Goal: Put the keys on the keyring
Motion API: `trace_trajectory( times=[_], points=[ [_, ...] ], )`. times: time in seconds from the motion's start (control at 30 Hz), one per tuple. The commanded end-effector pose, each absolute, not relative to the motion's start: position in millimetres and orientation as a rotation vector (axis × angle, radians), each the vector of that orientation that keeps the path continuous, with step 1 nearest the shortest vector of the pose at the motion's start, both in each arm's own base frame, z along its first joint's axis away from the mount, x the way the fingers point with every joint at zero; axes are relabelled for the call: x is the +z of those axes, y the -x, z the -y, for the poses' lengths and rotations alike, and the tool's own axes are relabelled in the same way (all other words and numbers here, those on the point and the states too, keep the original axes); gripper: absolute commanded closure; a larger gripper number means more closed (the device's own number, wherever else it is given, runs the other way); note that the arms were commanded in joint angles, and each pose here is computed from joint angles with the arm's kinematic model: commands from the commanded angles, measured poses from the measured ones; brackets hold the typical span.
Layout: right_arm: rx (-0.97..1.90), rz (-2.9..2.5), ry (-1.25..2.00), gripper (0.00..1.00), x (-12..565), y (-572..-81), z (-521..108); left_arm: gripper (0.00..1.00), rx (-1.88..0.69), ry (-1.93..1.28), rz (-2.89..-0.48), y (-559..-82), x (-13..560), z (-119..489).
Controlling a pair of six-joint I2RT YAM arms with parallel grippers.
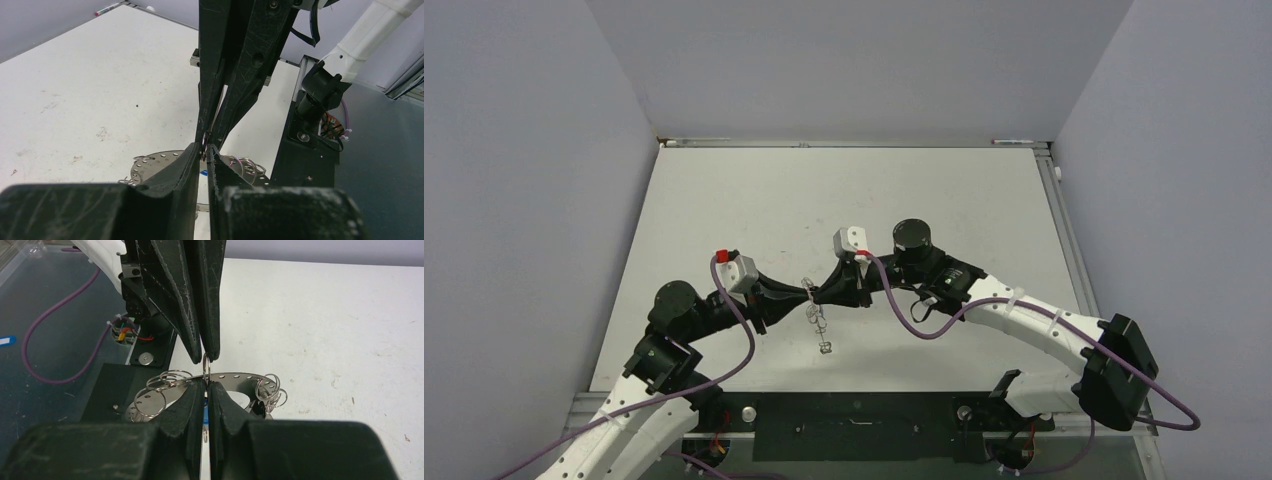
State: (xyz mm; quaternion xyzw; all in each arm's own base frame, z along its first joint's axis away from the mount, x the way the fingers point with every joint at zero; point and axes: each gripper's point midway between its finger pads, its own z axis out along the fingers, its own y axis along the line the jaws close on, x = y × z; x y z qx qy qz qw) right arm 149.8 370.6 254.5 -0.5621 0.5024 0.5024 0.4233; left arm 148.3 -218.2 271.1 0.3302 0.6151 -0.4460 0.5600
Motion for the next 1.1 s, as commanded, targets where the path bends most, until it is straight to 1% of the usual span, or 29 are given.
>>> trace_trajectory(
  times=[0.0,0.27,0.47,0.53,0.67,0.8,0.83,0.9,0.97,1.07],
  points=[
    [1.163,-1.152,1.393,0.95,286.6,-158.8,-367.8,0.92,-1.055,-0.795,-1.36,-144.6,292.6,219.8],
    [1.021,-1.3,1.408,0.95,272.0,-175.7,-362.7,0.78,-1.049,-0.796,-1.358,-144.3,293.4,219.0],
    [0.898,-1.405,1.451,0.95,267.8,-175.0,-358.8,0.62,-1.023,-0.795,-1.343,-145.5,296.5,217.2],
    [0.871,-1.414,1.467,0.95,269.0,-171.5,-354.9,0.6,-1.022,-0.807,-1.344,-146.0,296.2,219.2],
    [0.832,-1.42,1.503,0.95,271.7,-166.2,-348.5,0.61,-1.033,-0.863,-1.353,-145.2,295.1,226.3],
    [0.812,-1.418,1.54,0.95,274.4,-159.5,-344.4,0.62,-1.026,-0.967,-1.301,-135.9,295.3,231.9],
    [0.813,-1.414,1.549,0.95,275.0,-157.0,-343.9,0.6,-1.019,-1.008,-1.297,-132.4,291.7,232.2],
    [0.816,-1.402,1.562,0.95,276.8,-152.2,-343.1,0.53,-1.007,-1.105,-1.25,-123.5,288.0,233.9],
    [0.826,-1.393,1.578,0.95,277.2,-146.9,-342.8,0.49,-0.998,-1.167,-1.214,-116.1,286.9,234.9],
    [0.83,-1.389,1.6,0.95,275.5,-140.8,-342.2,0.44,-0.967,-1.227,-1.185,-111.2,286.6,234.0]
  ],
)
